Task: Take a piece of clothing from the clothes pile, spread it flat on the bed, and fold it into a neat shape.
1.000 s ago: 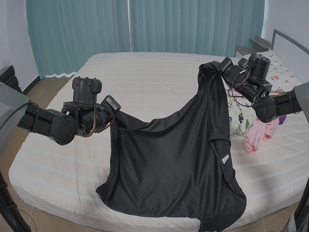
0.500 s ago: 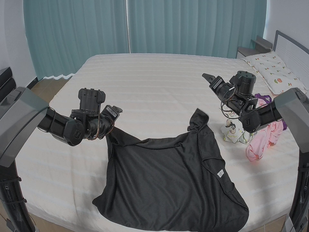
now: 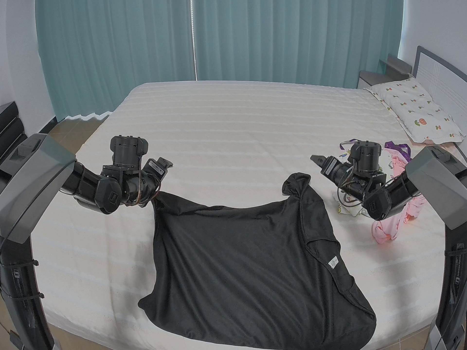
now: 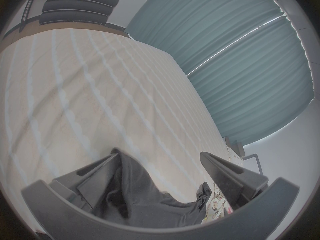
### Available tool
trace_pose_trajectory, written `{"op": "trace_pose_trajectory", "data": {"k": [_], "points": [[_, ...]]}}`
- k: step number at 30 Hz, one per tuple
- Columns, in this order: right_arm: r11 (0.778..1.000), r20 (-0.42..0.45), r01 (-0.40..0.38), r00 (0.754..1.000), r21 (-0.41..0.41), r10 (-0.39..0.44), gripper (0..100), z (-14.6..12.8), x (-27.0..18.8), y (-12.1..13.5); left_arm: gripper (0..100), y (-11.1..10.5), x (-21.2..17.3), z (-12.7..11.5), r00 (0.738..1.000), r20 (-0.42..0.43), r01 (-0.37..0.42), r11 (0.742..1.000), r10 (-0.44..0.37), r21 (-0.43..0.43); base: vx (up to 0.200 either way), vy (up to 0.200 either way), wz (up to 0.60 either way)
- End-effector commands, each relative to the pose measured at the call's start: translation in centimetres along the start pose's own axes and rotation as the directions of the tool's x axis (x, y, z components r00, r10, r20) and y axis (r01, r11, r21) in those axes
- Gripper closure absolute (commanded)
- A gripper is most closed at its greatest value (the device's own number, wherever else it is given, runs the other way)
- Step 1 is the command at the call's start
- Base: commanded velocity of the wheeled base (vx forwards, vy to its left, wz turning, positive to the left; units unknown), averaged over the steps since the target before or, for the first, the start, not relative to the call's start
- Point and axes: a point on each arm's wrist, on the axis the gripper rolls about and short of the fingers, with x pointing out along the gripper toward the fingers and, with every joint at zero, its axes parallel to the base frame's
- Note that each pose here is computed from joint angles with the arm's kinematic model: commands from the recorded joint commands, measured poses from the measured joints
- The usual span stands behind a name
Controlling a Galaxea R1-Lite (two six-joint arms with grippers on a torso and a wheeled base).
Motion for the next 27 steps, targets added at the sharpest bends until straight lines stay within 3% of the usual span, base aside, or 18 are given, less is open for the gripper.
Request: {"op": "trace_pose_trajectory", "data": {"k": [1,5,6,12,16,21,26,27], "points": [[0.995,-0.131,0.034,0.990,-0.099,-0.047,0,-3.4,-1.7,-1.1,0,-0.2,0.0,2.2,1.000,0.002,0.027,1.000,-0.027,0.001,0.000,0.000,0.00],[0.990,-0.160,0.039,0.985,-0.132,-0.060,0,-4.2,-2.1,-1.3,0,0.0,0.2,2.3,1.000,-0.017,0.015,1.000,-0.015,0.008,0.000,0.000,0.00],[0.985,-0.200,0.041,0.977,-0.169,-0.074,0,-5.4,-2.9,-1.5,0,0.1,0.2,2.5,0.999,-0.042,0.023,1.000,-0.023,0.005,0.000,0.000,0.00],[0.980,-0.240,0.017,0.969,-0.196,-0.065,0,-6.1,-4.6,-0.5,0,0.8,-0.1,3.2,0.999,-0.047,0.014,1.000,-0.014,-0.014,0.000,0.000,0.00],[0.972,-0.277,0.004,0.958,-0.235,-0.071,0,-6.6,-6.7,0.1,0,1.9,-2.5,2.6,0.997,-0.079,-0.021,0.999,0.018,-0.034,0.000,0.000,0.00],[0.938,-0.294,0.011,0.948,-0.345,-0.119,0,-7.3,-7.3,-0.8,0,3.2,-5.3,1.7,0.992,-0.119,-0.055,0.997,0.049,-0.056,0.000,0.000,0.00],[0.923,-0.295,0.025,0.944,-0.383,-0.148,0,-7.7,-7.3,-1.0,0,3.8,-7.0,1.2,0.989,-0.134,-0.075,0.993,0.062,-0.091,0.000,0.000,0.00],[0.916,-0.316,0.026,0.934,-0.400,-0.164,0,-8.3,-7.1,-1.2,0,4.0,-7.6,1.0,0.987,-0.147,-0.077,0.990,0.060,-0.116,0.000,0.000,0.00]]}}
